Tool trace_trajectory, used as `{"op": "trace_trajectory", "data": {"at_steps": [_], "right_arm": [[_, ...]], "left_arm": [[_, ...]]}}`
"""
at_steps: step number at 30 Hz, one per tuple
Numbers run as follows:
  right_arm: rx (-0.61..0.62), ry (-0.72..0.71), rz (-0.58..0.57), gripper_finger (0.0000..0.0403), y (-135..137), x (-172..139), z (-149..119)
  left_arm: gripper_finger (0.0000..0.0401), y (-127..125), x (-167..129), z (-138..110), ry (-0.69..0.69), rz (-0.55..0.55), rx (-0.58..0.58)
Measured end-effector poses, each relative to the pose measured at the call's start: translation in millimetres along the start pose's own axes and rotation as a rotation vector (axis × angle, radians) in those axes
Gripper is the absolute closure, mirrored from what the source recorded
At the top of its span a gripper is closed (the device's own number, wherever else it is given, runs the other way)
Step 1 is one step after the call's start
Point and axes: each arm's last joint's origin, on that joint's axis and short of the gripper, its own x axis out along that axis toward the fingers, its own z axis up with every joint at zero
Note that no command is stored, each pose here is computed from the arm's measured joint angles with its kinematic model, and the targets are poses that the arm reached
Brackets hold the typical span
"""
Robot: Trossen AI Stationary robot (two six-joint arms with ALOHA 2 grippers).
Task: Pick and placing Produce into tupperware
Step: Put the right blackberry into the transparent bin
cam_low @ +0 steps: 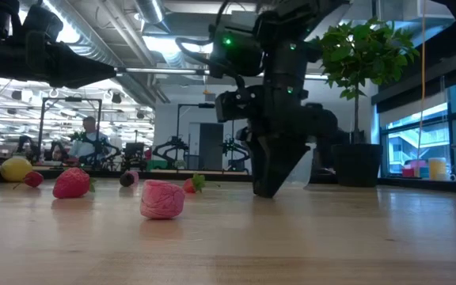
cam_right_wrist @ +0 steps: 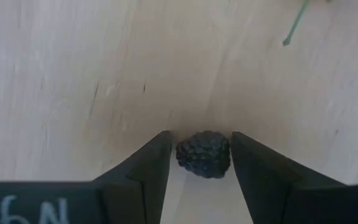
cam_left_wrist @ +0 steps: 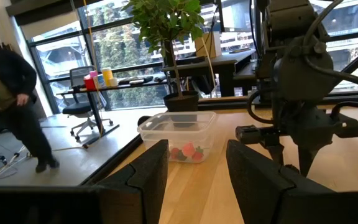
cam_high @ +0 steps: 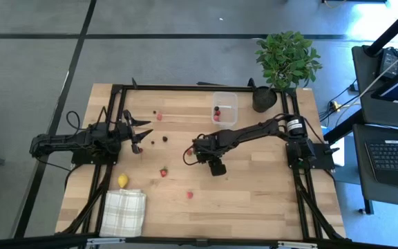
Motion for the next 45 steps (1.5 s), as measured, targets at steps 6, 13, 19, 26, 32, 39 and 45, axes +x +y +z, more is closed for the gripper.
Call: {"op": "trace_trajectory", "data": {"at_steps": [6,13,19,26,32,39,45], "right_arm": [[0.000,0.000,0.000,0.0240,0,0,-1],[0.001,0.003,0.000,0.0289,0,0,-1],[0.005,0.005,0.000,0.0280,0,1,-1],[0.025,0.007,0.000,0.0284,0,1,-1],[0.025,0.008,-0.001,0.0285,0,1,-2],[0.025,0.014,0.000,0.0282,0,1,-1],[-0.012,0.064,0.001,0.0282,-2,-14,5]], "left_arm": [[0.0244,0,0,0,0.000,0.000,0.000],[0.0244,0,0,0,0.000,0.000,0.000],[0.0244,0,0,0,0.000,0.000,0.000],[0.0244,0,0,0,0.000,0.000,0.000],[0.0244,0,0,0,0.000,0.000,0.000],[0.0244,0,0,0,0.000,0.000,0.000],[0.0244,0,0,0,0.000,0.000,0.000]]}}
